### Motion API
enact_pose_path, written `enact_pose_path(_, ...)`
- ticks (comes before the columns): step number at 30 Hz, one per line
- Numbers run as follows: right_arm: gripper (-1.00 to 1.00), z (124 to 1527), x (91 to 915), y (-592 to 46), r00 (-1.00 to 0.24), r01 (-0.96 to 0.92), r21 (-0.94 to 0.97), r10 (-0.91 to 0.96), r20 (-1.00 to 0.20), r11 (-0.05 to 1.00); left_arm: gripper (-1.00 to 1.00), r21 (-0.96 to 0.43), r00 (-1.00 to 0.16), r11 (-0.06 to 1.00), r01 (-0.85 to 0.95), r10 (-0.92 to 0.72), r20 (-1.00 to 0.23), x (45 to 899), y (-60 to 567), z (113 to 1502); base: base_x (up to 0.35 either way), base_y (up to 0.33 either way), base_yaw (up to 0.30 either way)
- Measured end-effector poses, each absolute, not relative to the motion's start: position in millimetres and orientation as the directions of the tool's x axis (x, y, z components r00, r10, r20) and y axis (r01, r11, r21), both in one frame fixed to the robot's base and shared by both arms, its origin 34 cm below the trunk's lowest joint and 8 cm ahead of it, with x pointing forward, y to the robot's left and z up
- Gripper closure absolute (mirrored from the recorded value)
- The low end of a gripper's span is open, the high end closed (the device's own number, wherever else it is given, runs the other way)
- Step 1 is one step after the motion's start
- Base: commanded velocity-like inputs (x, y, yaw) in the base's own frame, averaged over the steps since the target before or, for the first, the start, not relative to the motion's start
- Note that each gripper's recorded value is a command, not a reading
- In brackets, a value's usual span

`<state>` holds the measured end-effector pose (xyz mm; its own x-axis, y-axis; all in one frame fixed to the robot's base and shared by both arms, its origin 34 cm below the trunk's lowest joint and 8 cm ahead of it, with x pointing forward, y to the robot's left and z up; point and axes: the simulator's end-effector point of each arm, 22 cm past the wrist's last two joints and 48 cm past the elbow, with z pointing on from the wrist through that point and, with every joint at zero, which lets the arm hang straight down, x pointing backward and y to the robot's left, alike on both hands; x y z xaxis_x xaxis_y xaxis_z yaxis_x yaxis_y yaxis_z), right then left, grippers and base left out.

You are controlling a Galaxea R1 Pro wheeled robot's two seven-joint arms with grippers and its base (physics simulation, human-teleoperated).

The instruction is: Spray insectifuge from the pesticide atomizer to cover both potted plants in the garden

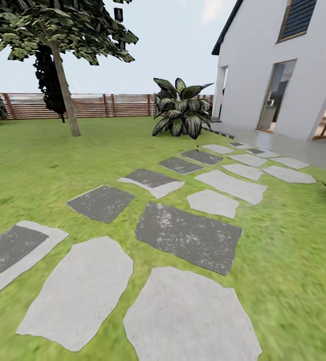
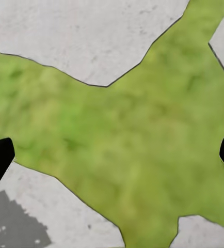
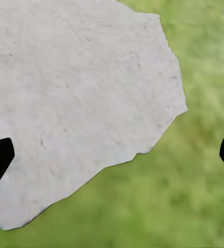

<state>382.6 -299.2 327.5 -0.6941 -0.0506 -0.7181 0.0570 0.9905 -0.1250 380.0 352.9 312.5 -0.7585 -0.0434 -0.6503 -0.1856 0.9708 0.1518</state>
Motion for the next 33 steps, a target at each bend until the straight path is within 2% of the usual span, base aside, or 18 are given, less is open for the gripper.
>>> enact_pose_path(3,-1.00,341,391,-297,-0.628,0.068,-0.114,-0.046,-0.777,0.991,-1.00,0.152,-0.758,0.971,-0.186,-0.043,-0.651,380,353,313,0.333,0.080,0.000)
enact_pose_path(7,-1.00,342,388,-296,-0.612,0.071,-0.111,-0.045,-0.790,0.991,-1.00,0.152,-0.758,0.971,-0.185,-0.043,-0.651,380,353,313,0.333,0.080,0.000)
enact_pose_path(20,-1.00,321,350,-289,-0.681,0.055,-0.105,-0.040,-0.731,0.993,-1.00,0.152,-0.758,0.971,-0.186,-0.043,-0.651,380,353,313,0.333,0.064,0.000)
enact_pose_path(33,-1.00,318,344,-284,-0.692,0.054,-0.100,-0.035,-0.721,0.994,-1.00,0.152,-0.758,0.971,-0.185,-0.042,-0.651,380,353,313,0.334,-0.034,0.000)
